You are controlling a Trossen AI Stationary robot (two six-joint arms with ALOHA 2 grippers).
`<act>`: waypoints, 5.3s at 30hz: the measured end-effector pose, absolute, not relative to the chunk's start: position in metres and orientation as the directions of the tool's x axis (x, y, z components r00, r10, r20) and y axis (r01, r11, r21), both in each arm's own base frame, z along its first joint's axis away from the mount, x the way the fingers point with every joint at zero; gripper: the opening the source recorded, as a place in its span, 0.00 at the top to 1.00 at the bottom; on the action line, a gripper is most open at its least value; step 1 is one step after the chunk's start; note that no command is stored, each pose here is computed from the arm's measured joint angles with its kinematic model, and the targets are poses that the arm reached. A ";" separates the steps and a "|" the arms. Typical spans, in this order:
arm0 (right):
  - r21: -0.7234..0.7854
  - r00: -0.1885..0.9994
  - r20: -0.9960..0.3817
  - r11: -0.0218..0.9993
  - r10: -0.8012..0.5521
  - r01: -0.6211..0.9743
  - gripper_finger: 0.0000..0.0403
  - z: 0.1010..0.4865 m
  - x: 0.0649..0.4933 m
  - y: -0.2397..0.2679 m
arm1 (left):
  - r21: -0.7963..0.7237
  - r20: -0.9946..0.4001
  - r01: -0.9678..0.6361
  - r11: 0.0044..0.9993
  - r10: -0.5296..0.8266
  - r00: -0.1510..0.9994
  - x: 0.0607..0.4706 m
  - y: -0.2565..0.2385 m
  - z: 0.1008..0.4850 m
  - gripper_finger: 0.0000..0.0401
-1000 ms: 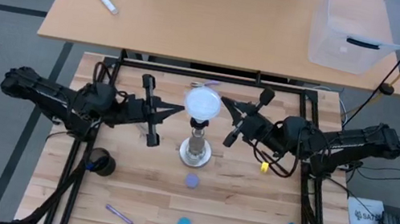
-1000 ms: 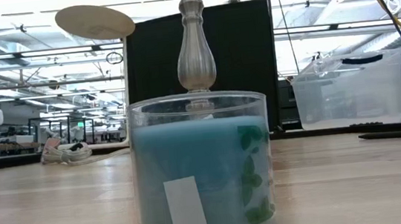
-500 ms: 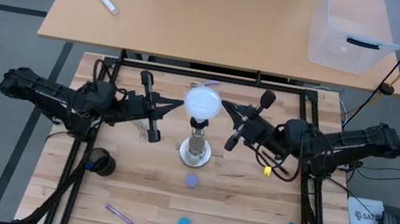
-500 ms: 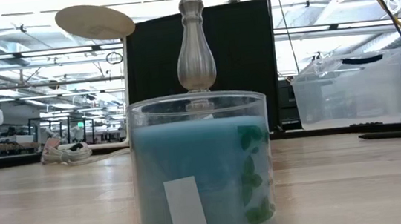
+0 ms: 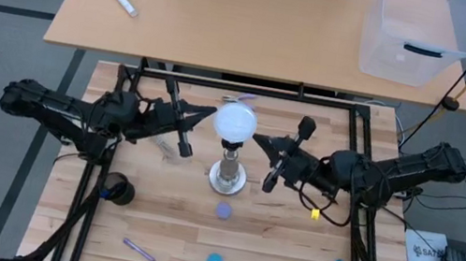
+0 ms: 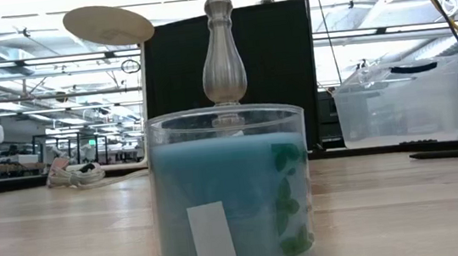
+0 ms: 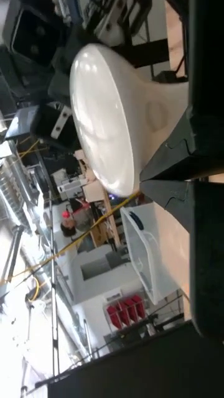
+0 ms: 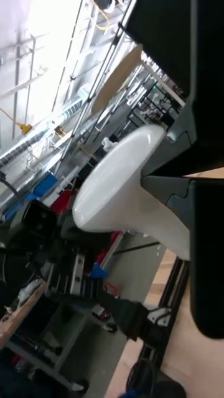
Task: Screw lightbulb
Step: Insert the lightbulb into the silver lamp socket
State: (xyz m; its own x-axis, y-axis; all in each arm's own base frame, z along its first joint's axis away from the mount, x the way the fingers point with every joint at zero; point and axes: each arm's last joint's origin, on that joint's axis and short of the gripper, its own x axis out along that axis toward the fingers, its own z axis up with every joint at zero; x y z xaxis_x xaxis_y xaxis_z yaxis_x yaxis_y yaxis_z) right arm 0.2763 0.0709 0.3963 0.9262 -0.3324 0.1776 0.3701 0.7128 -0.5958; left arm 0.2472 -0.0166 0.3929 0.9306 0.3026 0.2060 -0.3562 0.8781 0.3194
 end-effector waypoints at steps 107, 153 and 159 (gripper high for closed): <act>-0.616 0.896 0.208 0.659 -0.393 0.432 1.00 0.399 0.280 0.059 | 0.359 0.220 -0.402 0.842 0.342 0.914 0.251 -0.028 0.392 1.00; -0.652 0.850 0.213 0.577 -0.482 0.491 1.00 0.396 0.289 0.036 | 0.373 0.224 -0.298 0.879 0.226 0.948 0.246 -0.043 0.394 1.00; -0.662 0.858 0.209 0.578 -0.470 0.477 1.00 0.396 0.288 0.043 | 0.366 0.218 -0.318 0.875 0.251 0.943 0.247 -0.037 0.393 1.00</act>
